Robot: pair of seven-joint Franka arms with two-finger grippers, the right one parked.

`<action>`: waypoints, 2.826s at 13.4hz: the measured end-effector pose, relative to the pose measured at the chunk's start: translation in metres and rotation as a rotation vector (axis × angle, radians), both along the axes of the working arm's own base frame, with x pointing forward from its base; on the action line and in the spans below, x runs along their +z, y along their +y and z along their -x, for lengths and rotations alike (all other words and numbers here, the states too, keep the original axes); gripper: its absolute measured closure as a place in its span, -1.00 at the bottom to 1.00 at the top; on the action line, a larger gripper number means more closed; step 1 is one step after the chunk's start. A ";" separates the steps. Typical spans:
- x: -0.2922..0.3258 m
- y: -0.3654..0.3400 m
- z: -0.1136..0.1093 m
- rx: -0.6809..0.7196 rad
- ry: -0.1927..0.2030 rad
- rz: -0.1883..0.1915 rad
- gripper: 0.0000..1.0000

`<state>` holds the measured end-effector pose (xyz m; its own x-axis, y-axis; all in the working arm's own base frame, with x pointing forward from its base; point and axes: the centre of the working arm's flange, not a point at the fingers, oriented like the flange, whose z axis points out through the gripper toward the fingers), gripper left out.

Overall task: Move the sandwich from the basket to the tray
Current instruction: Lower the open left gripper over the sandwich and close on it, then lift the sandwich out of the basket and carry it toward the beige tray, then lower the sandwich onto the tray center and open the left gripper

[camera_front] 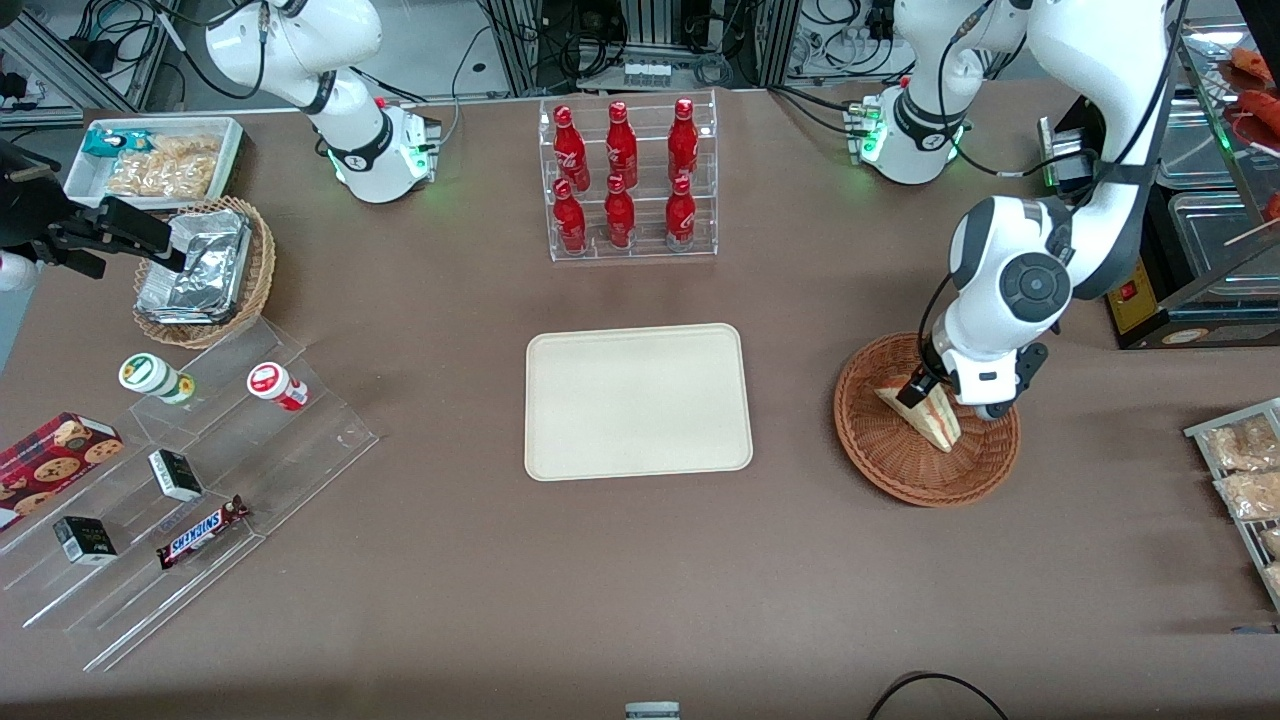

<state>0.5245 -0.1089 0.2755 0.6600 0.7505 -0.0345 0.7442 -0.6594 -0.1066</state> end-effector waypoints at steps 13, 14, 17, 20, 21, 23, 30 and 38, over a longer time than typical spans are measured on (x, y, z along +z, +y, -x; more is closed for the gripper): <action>-0.009 0.000 -0.008 -0.012 0.077 -0.015 0.49; 0.006 -0.003 -0.013 -0.017 0.124 -0.027 0.61; 0.062 -0.033 -0.023 -0.132 0.223 -0.042 0.65; 0.077 -0.087 -0.012 -0.263 0.228 -0.046 0.71; 0.075 -0.106 -0.005 -0.298 0.229 -0.049 0.71; 0.069 -0.146 0.006 -0.368 0.230 -0.050 0.72; 0.041 -0.292 0.026 -0.610 0.191 0.038 0.72; -0.019 -0.401 0.042 -0.603 0.148 0.166 0.72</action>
